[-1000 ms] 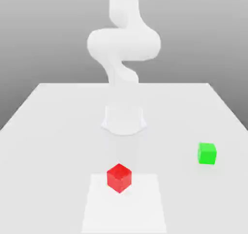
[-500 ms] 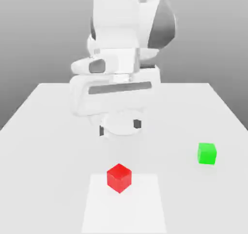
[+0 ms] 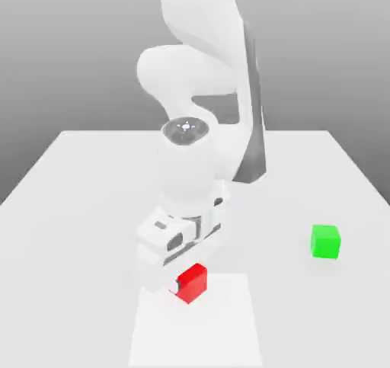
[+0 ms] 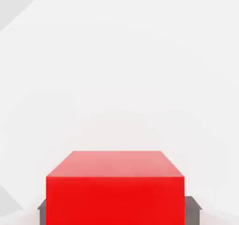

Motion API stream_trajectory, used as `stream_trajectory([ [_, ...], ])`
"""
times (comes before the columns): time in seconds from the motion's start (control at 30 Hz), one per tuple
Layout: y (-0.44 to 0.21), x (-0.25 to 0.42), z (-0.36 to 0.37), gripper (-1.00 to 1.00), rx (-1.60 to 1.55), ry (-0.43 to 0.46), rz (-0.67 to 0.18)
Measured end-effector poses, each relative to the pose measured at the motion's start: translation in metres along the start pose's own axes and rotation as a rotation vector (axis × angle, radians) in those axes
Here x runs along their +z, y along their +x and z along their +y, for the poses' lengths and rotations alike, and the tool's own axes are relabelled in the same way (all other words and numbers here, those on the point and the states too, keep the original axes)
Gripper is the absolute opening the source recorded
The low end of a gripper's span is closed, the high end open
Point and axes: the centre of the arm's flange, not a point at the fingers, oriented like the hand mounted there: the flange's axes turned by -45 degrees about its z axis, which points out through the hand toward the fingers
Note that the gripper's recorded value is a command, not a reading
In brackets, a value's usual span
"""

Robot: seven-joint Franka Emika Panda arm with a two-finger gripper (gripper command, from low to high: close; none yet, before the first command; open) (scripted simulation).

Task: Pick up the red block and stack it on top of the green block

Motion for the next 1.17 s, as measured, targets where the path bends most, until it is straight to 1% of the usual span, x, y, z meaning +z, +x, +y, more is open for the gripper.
stream_trajectory([
  [0.1,0.0,-0.006,0.001,-1.0,-0.001,0.0,0.001],
  [0.3,-0.001,-0.054,0.001,-1.0,0.003,0.001,0.002],
  [0.33,0.008,-0.06,-0.007,-1.0,-0.033,0.001,0.002],
  [0.43,0.045,-0.071,-0.046,-1.0,-0.192,0.004,0.005],
  [0.6,0.1,-0.085,-0.142,-1.0,-0.522,0.006,0.008],
  [0.7,0.118,-0.092,-0.207,-1.0,-0.724,0.005,0.006],
  [0.8,0.122,-0.099,-0.274,-1.0,-0.926,0.001,0.001],
  [0.87,0.123,-0.09,-0.29,-1.0,-0.976,-0.002,-0.001],
  [1.03,0.123,-0.047,-0.295,-1.0,-0.99,-0.004,-0.002],
  [1.07,0.122,-0.039,-0.295,1.0,-0.991,-0.003,-0.002],
  [1.17,0.122,-0.039,-0.294,1.0,-0.989,-0.003,-0.002],
])
